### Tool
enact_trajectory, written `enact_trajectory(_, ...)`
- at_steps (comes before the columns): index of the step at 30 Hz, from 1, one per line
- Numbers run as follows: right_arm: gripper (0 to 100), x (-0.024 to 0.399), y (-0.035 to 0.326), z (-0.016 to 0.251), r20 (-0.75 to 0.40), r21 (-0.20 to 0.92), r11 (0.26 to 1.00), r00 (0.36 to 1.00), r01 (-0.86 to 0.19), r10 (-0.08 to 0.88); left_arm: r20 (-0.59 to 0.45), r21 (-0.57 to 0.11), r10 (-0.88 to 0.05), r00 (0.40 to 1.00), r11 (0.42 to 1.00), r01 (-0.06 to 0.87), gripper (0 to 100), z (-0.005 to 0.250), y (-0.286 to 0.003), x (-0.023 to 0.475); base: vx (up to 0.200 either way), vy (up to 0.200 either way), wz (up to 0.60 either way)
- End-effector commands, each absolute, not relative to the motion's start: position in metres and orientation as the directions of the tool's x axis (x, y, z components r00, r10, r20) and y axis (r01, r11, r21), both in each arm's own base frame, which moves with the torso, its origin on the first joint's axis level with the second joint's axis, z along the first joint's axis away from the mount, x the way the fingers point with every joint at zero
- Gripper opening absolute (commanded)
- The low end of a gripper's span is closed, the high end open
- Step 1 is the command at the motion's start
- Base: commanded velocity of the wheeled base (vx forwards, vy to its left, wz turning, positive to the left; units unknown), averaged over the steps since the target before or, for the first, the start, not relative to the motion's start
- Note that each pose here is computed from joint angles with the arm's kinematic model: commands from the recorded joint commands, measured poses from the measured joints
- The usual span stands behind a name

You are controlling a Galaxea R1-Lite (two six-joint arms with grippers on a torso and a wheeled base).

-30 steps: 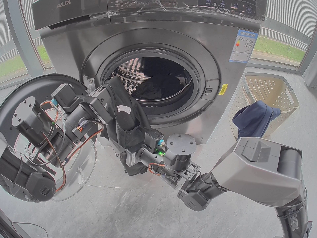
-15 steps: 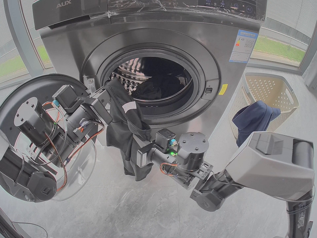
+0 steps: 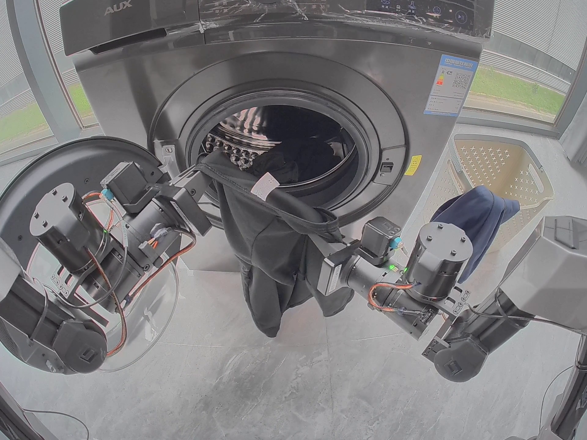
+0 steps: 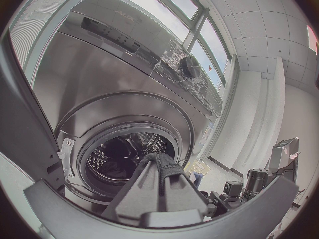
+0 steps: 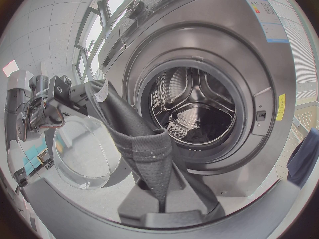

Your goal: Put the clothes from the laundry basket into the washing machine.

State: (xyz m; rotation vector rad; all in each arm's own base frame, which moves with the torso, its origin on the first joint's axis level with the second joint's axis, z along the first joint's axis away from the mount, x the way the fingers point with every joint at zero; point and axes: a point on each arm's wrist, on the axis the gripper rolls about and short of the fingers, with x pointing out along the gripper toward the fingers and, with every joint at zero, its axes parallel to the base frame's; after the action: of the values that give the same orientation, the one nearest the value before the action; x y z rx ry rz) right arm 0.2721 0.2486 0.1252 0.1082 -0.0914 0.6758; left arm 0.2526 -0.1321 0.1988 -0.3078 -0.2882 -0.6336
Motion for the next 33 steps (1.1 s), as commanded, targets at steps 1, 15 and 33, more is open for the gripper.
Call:
enact_trajectory(1, 100, 0.272, 0.249, 0.129, 0.136, 0.072, 0.773, 0.774, -0.63, 0.619, 0.356, -0.191, -0.537, 0.765, 0.76, 0.622, 0, 0.199, -0.133, 0.252, 0.0, 0.0, 0.0)
enact_trajectory(15, 100, 0.3, 0.27, 0.095, 0.095, 0.069, 0.779, 0.781, -0.623, 0.617, 0.371, -0.187, -0.543, 0.753, 0.751, 0.634, 0, 0.203, -0.135, 0.249, 0.0, 0.0, 0.0)
enact_trajectory(33, 0, 0.301, 0.28, 0.084, 0.087, 0.071, 0.772, 0.775, -0.631, 0.626, 0.37, -0.19, -0.54, 0.756, 0.753, 0.63, 0, 0.203, -0.135, 0.25, 0.0, 0.0, 0.0)
